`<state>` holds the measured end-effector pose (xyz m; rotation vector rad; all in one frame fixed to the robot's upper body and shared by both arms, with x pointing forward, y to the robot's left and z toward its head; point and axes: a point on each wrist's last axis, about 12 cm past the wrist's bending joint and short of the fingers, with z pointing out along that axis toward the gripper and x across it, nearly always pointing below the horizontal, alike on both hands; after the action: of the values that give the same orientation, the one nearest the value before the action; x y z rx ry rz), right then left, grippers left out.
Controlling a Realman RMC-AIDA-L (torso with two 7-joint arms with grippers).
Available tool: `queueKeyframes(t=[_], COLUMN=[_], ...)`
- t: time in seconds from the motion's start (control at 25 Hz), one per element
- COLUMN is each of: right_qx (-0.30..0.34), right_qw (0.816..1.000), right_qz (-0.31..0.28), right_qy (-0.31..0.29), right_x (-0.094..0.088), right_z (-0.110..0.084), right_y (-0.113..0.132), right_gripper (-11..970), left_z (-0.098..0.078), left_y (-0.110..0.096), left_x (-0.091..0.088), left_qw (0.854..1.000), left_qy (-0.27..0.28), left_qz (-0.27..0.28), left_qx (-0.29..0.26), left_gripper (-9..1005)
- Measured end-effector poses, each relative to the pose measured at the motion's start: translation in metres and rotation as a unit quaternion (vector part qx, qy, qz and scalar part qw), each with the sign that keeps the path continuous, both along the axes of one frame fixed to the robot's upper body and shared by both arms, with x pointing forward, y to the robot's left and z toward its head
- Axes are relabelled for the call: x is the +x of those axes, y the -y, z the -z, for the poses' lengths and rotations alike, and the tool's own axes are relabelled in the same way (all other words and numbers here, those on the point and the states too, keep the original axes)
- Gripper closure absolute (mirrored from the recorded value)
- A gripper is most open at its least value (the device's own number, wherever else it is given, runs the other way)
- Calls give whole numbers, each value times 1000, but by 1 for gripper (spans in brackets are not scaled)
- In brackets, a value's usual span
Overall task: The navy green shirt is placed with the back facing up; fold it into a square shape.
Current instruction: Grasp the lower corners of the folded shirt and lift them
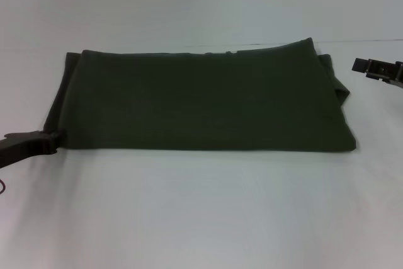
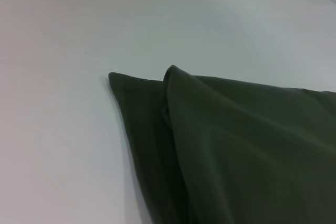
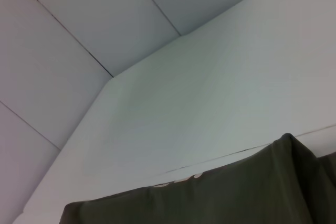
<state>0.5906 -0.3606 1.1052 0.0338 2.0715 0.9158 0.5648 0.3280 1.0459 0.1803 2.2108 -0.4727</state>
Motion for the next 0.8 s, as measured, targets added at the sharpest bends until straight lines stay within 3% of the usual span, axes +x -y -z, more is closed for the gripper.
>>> queueKeyframes(t=[0.2,0.8], right_qx=[-7,-47], right_qw=[1000,994], right_qz=[-3,-29], right_qy=[-7,-91], right_x=[-1,-11], right_z=[2,17], right_y=[0,4], right_gripper=[349,349], left_z=[-1,-5], left_y=[-1,0], left_x=[1,0], left_qw=[1000,1000], left_qy=[0,-6], left_qz=[-2,5], left_qx=[0,-11], left_gripper=[908,996])
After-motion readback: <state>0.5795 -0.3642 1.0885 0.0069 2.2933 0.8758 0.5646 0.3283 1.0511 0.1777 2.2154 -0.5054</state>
